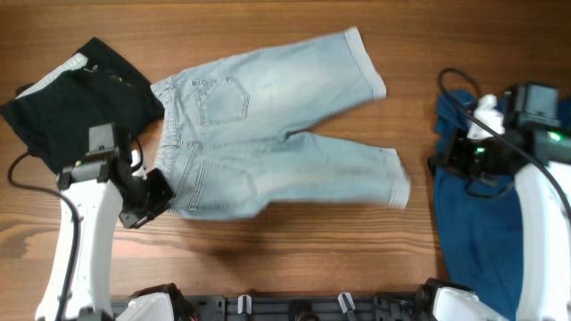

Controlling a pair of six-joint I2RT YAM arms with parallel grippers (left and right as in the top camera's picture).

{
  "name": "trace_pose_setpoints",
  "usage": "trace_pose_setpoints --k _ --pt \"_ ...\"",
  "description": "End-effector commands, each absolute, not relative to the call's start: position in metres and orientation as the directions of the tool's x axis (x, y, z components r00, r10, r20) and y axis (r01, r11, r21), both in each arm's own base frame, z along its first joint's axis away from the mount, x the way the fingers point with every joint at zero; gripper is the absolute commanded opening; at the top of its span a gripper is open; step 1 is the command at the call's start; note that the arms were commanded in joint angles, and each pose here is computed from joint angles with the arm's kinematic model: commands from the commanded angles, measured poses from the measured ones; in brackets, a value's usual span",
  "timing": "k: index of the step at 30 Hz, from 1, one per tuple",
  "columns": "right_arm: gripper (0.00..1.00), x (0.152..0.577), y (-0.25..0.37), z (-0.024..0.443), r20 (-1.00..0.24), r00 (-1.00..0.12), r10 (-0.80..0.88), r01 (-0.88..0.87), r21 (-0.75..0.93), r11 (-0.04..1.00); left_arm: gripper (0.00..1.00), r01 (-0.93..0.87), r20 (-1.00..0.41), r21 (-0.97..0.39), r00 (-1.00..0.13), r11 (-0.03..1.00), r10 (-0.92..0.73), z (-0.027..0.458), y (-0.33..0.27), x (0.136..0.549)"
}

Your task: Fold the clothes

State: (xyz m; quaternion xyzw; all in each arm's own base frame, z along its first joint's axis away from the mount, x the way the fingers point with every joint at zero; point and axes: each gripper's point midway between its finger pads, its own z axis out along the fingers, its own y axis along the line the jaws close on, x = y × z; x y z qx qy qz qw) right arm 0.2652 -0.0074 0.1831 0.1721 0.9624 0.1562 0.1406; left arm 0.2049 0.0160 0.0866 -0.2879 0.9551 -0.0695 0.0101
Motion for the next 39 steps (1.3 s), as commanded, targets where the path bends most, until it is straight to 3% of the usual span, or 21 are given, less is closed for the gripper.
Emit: trace_pose_setpoints --k 1,5,7,9,11,12,15,16,18,22,24,25,26,27,29,32,38,39 --pt "0.04 0.273 -0.023 0.244 -0.388 -0.811 0.437 0.321 0.329 0.888 0.04 -0.544 -0.066 -0.244 -0.817 0.803 -0.573 0.125 0.008 0.211" --pt "0.04 0.288 -0.027 0.283 -0.485 -0.751 0.448 0.304 0.349 0.887 0.04 -0.505 -0.142 -0.321 -0.811 0.801 -0.568 0.161 0.0 0.211" --pt "0.04 0.287 -0.027 0.273 -0.447 -0.773 0.45 0.317 0.342 0.885 0.04 -0.497 -0.173 -0.324 -0.805 0.805 -0.567 0.167 0.001 0.211" --pt "0.13 0.28 -0.024 0.246 -0.338 -0.831 0.442 0.338 0.324 0.883 0.04 -0.497 -0.177 -0.323 -0.804 0.805 -0.567 0.167 0.002 0.211" --pt "0.37 0.266 -0.02 0.205 -0.177 -0.893 0.415 0.355 0.293 0.888 0.04 -0.497 -0.178 -0.323 -0.804 0.806 -0.567 0.166 0.003 0.214" --pt "0.42 0.259 -0.018 0.18 -0.094 -0.913 0.398 0.36 0.279 0.89 0.04 -0.496 -0.181 -0.324 -0.804 0.806 -0.567 0.165 0.003 0.218" --pt "0.44 0.238 0.006 0.114 0.119 -0.938 0.324 0.345 0.356 0.869 0.04 -0.496 -0.181 -0.324 -0.804 0.806 -0.567 0.162 0.004 0.224" --pt "0.4 0.233 0.015 0.097 0.158 -0.942 0.296 0.336 0.399 0.853 0.04 -0.496 -0.178 -0.323 -0.804 0.806 -0.567 0.161 0.005 0.224" --pt "0.33 0.228 0.03 0.066 0.209 -0.942 0.261 0.33 0.458 0.825 0.04 -0.498 -0.175 -0.322 -0.805 0.805 -0.567 0.159 0.005 0.227" --pt "0.41 0.227 0.044 0.017 0.23 -0.938 0.259 0.34 0.474 0.812 0.04 -0.501 -0.164 -0.318 -0.807 0.805 -0.568 0.156 0.006 0.229" --pt "0.66 0.235 0.049 0.006 0.196 -0.949 0.248 0.314 0.493 0.811 0.04 -0.503 -0.158 -0.315 -0.808 0.805 -0.567 0.154 0.006 0.23" --pt "0.67 0.238 0.05 0.001 0.182 -0.95 0.253 0.311 0.493 0.812 0.04 -0.504 -0.156 -0.314 -0.809 0.804 -0.568 0.154 0.006 0.23" --pt "0.66 0.241 0.051 -0.002 0.167 -0.955 0.247 0.298 0.496 0.816 0.04 -0.504 -0.155 -0.314 -0.809 0.805 -0.567 0.154 0.006 0.23" --pt "0.57 0.245 0.052 -0.006 0.155 -0.955 0.253 0.296 0.497 0.816 0.04 -0.504 -0.157 -0.315 -0.808 0.804 -0.567 0.153 0.006 0.231" --pt "0.29 0.255 0.054 -0.01 0.132 -0.952 0.275 0.304 0.499 0.812 0.04 -0.502 -0.163 -0.317 -0.807 0.805 -0.567 0.154 0.006 0.232" --pt "0.08 0.284 0.053 -0.015 0.036 -0.95 0.309 0.282 0.517 0.808 0.04 -0.499 -0.169 -0.32 -0.806 0.805 -0.567 0.154 0.006 0.234" --pt "0.04 0.376 0.03 0.009 -0.354 -0.865 0.357 0.14 0.512 0.848 0.04 -0.485 -0.211 -0.335 -0.797 0.808 -0.566 0.158 0.009 0.245" --pt "0.09 0.386 0.029 0.016 -0.387 -0.851 0.355 0.121 0.513 0.85 0.04 -0.481 -0.221 -0.339 -0.795 0.809 -0.565 0.159 0.009 0.247"
